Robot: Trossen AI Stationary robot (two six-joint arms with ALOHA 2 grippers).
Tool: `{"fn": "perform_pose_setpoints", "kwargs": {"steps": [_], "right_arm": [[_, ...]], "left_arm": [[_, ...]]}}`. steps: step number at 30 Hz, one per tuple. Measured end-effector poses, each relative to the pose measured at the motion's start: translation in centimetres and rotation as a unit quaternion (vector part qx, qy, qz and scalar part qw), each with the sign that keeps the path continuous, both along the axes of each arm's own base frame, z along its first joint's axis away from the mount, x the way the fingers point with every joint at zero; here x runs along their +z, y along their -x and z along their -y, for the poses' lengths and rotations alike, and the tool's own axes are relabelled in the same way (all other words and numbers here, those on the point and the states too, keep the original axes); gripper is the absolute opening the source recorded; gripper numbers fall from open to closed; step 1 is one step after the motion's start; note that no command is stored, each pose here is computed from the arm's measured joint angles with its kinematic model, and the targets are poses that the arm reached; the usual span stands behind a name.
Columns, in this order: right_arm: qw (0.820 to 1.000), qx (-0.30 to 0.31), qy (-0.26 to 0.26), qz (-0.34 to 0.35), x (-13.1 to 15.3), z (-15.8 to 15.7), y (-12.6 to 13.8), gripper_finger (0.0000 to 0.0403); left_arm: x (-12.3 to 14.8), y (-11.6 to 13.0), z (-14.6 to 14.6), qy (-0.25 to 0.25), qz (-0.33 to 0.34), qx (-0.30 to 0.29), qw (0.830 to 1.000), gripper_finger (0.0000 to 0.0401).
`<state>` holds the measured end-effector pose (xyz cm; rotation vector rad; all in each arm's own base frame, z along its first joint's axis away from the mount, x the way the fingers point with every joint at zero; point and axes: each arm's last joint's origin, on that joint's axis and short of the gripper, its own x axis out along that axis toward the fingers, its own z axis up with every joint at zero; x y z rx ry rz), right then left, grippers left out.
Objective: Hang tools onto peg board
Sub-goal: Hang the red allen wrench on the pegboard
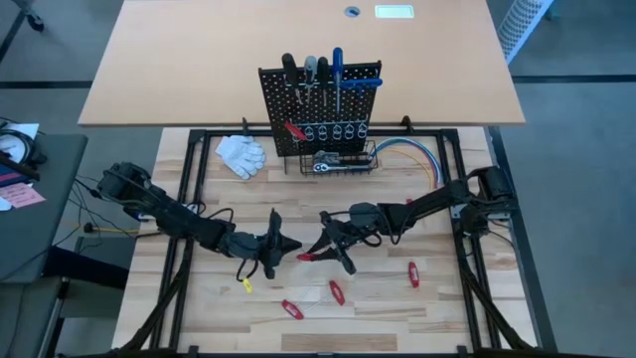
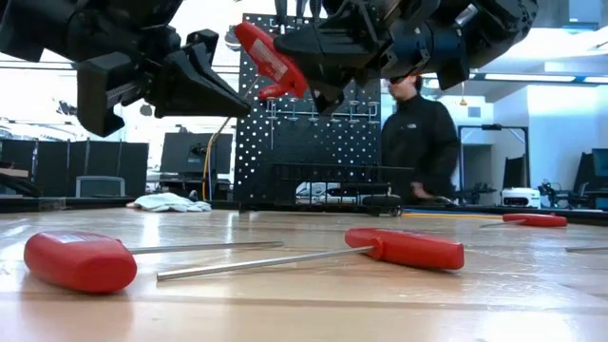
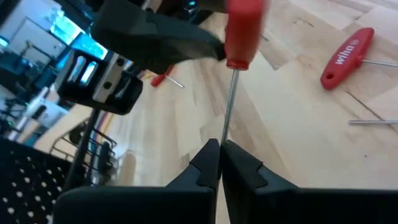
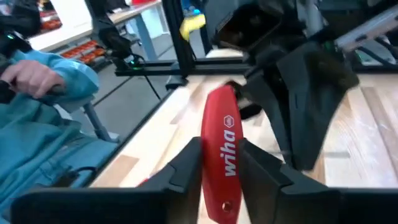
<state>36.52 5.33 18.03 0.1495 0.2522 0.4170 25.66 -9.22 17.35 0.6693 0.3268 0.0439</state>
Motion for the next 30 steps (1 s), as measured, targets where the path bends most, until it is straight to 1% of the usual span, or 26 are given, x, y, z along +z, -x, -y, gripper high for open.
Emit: {"fn": "perform_pose_setpoints", "kwargs": {"steps": [3, 6, 8, 9, 10, 12, 13, 14, 15, 16, 18, 21, 22, 24, 27, 29, 30], "right_arm": [[1.000, -0.001, 0.003, -0.005, -0.2, 0.0, 0.0, 0.0130], [1.000, -0.004, 0.008, -0.022, -0.2, 0.3, 0.2, 0.0151], [0.999, -0.003, 0.025, -0.048, 0.3, 0.5, 0.9, 0.0159], [0.998, 0.000, 0.042, -0.054, 0.8, 0.6, 1.3, 0.0161], [0.996, -0.003, 0.066, -0.055, 1.4, 0.5, 1.8, 0.0162], [0.988, -0.023, 0.143, -0.048, 2.5, -0.1, 2.7, 0.0163], [0.979, -0.032, 0.196, -0.037, 2.9, -0.7, 3.0, 0.0163], [0.966, -0.030, 0.257, -0.021, 3.1, -1.3, 3.3, 0.0163], [0.946, -0.013, 0.323, -0.001, 3.1, -2.0, 3.5, 0.0163], [0.923, 0.006, 0.384, 0.021, 3.2, -2.9, 3.8, 0.0163], [0.866, 0.026, 0.497, 0.052, 3.2, -4.6, 4.0, 0.0163], [0.782, 0.005, 0.621, 0.051, 2.9, -6.5, 3.1, 0.0163], [0.755, 0.006, 0.654, 0.044, 2.6, -6.9, 2.6, 0.0163], [0.707, 0.015, 0.706, 0.049, 2.5, -7.6, 1.3, 0.0163], [0.626, 0.032, 0.778, 0.041, 2.1, -8.3, -0.8, 0.0164], [0.568, 0.048, 0.821, 0.018, 1.5, -8.5, -1.9, 0.0167], [0.543, 0.054, 0.838, 0.009, 1.4, -8.5, -2.4, 0.0170]], "left_arm": [[-0.2, 0.1, 0.0, 0.022, -0.008, 0.009, 1.000, 0.0001], [-0.5, 0.2, -0.1, 0.044, -0.020, 0.018, 0.999, 0.0001], [-1.0, 0.5, -0.6, 0.071, -0.042, 0.020, 0.996, 0.0001], [-1.2, 0.7, -0.9, 0.091, -0.056, 0.014, 0.994, 0.0001], [-1.4, 0.7, -1.3, 0.117, -0.071, 0.005, 0.991, 0.0001], [-1.4, 0.8, -2.2, 0.177, -0.100, -0.016, 0.979, 0.0000], [-1.3, 0.8, -2.7, 0.209, -0.110, -0.025, 0.972, 0.0000], [-1.1, 0.8, -3.2, 0.239, -0.118, -0.034, 0.963, 0.0000], [-1.1, 0.8, -3.7, 0.268, -0.129, -0.045, 0.954, 0.0000], [-1.0, 0.8, -4.1, 0.296, -0.137, -0.055, 0.944, 0.0000], [-0.9, 0.7, -4.9, 0.349, -0.149, -0.076, 0.922, 0.0000], [-0.8, 0.7, -5.6, 0.408, -0.167, -0.097, 0.892, 0.0000], [-0.8, 0.7, -5.8, 0.421, -0.171, -0.096, 0.885, 0.0000], [-0.8, 0.6, -6.1, 0.437, -0.171, -0.088, 0.879, 0.0000], [-0.8, 0.6, -6.3, 0.445, -0.171, -0.083, 0.875, 0.0000], [-0.9, 0.7, -6.3, 0.446, -0.174, -0.082, 0.874, 0.0000], [-1.0, 0.7, -6.3, 0.446, -0.180, -0.078, 0.873, 0.0000]]}}
